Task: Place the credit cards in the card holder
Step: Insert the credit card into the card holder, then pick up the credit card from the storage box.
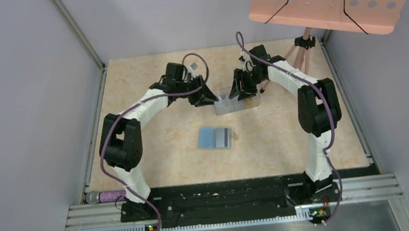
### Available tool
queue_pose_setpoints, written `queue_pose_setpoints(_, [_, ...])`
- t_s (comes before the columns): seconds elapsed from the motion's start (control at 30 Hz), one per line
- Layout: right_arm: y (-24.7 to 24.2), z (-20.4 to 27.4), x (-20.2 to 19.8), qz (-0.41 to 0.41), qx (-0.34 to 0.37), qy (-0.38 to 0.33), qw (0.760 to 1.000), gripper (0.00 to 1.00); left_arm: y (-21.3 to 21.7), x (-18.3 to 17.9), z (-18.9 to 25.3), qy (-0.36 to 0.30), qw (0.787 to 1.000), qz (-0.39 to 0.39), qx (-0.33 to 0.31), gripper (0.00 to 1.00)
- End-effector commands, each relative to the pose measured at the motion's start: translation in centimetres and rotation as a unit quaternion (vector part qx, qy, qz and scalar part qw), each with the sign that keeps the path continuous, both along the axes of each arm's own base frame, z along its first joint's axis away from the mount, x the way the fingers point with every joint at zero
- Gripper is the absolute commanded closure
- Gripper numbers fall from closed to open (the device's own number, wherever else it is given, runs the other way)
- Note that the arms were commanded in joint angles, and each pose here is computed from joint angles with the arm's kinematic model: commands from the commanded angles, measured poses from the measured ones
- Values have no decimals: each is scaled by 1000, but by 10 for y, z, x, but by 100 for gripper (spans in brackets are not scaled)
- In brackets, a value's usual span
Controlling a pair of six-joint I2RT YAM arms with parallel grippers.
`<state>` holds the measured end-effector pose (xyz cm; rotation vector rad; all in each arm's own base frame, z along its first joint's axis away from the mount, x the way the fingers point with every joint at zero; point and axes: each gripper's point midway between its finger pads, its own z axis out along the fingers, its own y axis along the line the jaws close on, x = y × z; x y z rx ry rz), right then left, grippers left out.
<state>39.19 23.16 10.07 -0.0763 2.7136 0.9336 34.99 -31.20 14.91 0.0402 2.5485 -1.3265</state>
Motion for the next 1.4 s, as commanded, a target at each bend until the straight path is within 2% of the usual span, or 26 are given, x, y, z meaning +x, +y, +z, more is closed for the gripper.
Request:
queue_pose_setpoints(0.0, [-2,1,33,1,-31,-26,999,49,20,39,27,-36,998,49,-8,60])
queue_pose_setpoints(0.13, [-7,-15,46,-3,-45,-11,999,47,23,58,15,-23,997,53,47,68])
queue_pose_setpoints(0.27, [-4,-31,49,4,-39,10,999,46,19,73,3,-15,996,57,69,80])
queue_pose_setpoints(0.37, [0,-38,47,12,-27,26,999,46,11,79,-1,-19,995,47,87,84])
queue_pose_setpoints(0.6, [4,-55,36,23,-22,54,998,47,-5,78,-26,-14,989,19,149,90])
queue_pose_setpoints(0.8, [7,-59,32,25,-25,61,997,47,-19,81,-47,-40,976,-13,215,93])
queue_pose_setpoints(1.03, [9,-65,29,25,-30,71,997,50,-12,82,-77,-75,945,-33,318,97])
queue_pose_setpoints(1.2, [8,-67,28,23,-35,74,996,50,-2,81,-92,-106,911,-53,396,100])
queue_pose_setpoints(1.37, [8,-70,27,18,-37,82,996,52,0,76,-103,-116,894,-74,427,100])
